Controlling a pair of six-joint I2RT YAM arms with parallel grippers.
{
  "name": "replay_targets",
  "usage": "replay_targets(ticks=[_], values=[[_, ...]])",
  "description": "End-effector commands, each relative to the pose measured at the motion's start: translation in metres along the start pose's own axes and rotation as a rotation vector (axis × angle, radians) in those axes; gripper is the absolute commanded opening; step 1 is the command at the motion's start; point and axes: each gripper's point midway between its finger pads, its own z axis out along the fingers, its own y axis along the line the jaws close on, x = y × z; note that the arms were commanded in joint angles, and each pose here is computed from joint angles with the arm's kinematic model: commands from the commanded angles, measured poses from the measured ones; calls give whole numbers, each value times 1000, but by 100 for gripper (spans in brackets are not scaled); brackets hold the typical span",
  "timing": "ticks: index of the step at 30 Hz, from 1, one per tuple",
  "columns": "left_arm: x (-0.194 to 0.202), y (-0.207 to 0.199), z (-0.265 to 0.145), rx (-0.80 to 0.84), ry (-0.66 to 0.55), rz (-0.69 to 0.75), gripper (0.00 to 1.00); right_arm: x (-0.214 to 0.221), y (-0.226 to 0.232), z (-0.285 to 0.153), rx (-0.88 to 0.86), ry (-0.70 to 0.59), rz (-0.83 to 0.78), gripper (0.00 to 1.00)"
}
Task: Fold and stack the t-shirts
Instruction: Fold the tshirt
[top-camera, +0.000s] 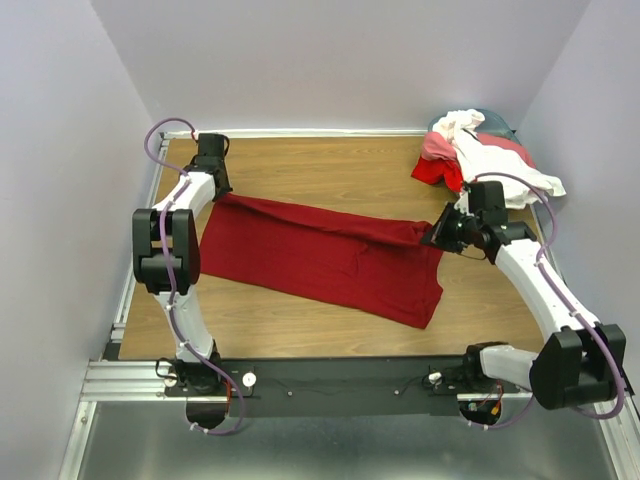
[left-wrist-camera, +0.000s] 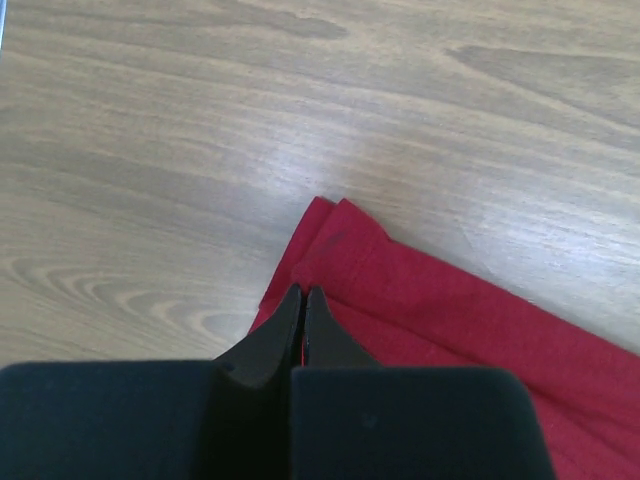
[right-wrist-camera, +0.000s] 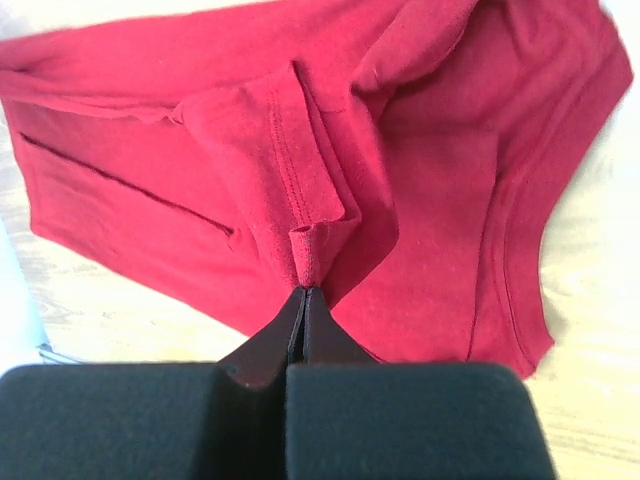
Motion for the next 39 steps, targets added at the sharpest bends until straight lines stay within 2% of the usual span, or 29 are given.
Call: replay_targets(ticks=[1, 6, 11, 14, 15, 16, 17, 19, 20, 24, 28, 31, 32, 34, 37, 39], values=[[-9, 15, -15, -50, -54, -10, 0, 14, -3, -5, -4, 3, 27, 1], [1, 21, -20, -66, -50, -12, 1, 24, -7, -6, 4, 14, 33, 1], [12, 28, -22, -101, -20, -14, 7, 35, -13, -5, 24, 41, 29, 1], [21, 37, -26, -151, 5, -28, 39, 45, -16, -4, 41, 63, 21, 1], [22, 42, -30, -175, 6, -35, 53, 49, -19, -3, 58, 71, 20, 4], [23, 44, -32, -183, 7, -34, 58, 52, -18, -3, 62, 76, 15, 4], [24, 45, -34, -190, 9, -43, 66, 61, -15, -1, 66, 97, 4, 13], [22, 47, -40, -188, 1, -56, 75, 72, -18, 2, 109, 118, -8, 24], [20, 46, -42, -184, -2, -60, 79, 84, -14, 4, 115, 145, -31, 36], [9, 39, -54, -137, -25, -73, 82, 102, -15, 9, 171, 173, -29, 50], [3, 21, -66, -46, -38, -61, 82, 81, -11, 12, 205, 114, -55, 61], [6, 7, -71, 39, -37, -73, 82, 58, -10, 26, 261, 70, -78, 60], [2, 4, -78, 62, -55, -85, 82, 49, -8, 32, 261, 43, -88, 57], [8, -2, -81, 107, -51, -88, 82, 46, -7, 53, 268, 65, -108, 55], [8, -11, -94, 164, -76, -89, 82, 22, 23, 83, 176, 36, -128, 53], [14, -14, -97, 188, -71, -78, 82, 14, 27, 96, 171, 34, -150, 53]])
